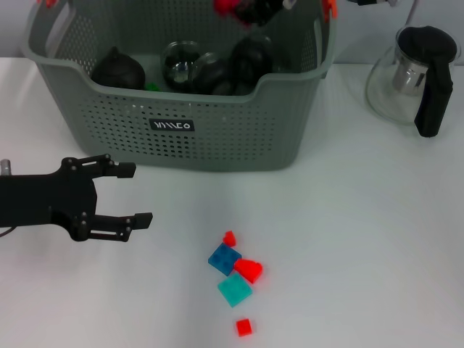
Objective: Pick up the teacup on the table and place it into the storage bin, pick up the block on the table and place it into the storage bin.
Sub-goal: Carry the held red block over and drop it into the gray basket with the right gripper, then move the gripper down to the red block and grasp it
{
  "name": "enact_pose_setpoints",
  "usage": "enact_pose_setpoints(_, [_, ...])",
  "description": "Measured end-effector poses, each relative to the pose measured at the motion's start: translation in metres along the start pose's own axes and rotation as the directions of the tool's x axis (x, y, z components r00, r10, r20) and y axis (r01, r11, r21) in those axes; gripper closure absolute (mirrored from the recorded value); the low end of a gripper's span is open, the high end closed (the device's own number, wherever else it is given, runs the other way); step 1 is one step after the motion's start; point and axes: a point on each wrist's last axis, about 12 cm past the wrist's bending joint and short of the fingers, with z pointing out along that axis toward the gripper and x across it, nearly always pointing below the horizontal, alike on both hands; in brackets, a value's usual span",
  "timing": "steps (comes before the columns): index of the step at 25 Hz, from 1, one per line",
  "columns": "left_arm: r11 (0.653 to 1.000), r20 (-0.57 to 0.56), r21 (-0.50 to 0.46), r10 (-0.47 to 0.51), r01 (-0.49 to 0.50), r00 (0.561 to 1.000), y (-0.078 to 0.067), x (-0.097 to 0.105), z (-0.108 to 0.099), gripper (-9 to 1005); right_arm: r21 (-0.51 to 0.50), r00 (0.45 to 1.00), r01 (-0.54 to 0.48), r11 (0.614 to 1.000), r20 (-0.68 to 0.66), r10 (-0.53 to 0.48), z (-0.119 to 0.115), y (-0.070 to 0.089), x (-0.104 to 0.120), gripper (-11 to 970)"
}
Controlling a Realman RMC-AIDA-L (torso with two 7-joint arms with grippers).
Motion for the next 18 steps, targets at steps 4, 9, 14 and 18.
enact_pose_setpoints(4, [1.0, -0.001, -0.003, -0.001, 0.001, 1.0, 0.0, 0.0, -0.001, 91, 0.023, 1.0, -0.003, 1.0, 0.013, 0.003, -0.001, -0.005, 0.004, 717])
enact_pose_setpoints(9, [1.0, -0.013, -0.006, -0.006, 0.005, 1.0, 0.0, 0.002, -0.002, 91, 0.046, 0.998, 0.003, 0.999, 0.064, -0.006, -0.014, -0.008, 0.004, 537])
enact_pose_setpoints(14, [1.0, -0.026, -0.022, -0.01, 0.009, 1.0, 0.0, 0.004, -0.006, 91, -0.096, 0.995, 0.074, 0.993, 0.076, -0.067, -0.046, 0.016, 0.019, 189])
enact_pose_setpoints(18, [0.999, -0.031, -0.038, -0.017, 0.015, 0.999, 0.001, 0.007, -0.01, 91, -0.261, 0.992, 0.127, 0.957, 0.037, -0.122, -0.07, 0.038, 0.049, 86])
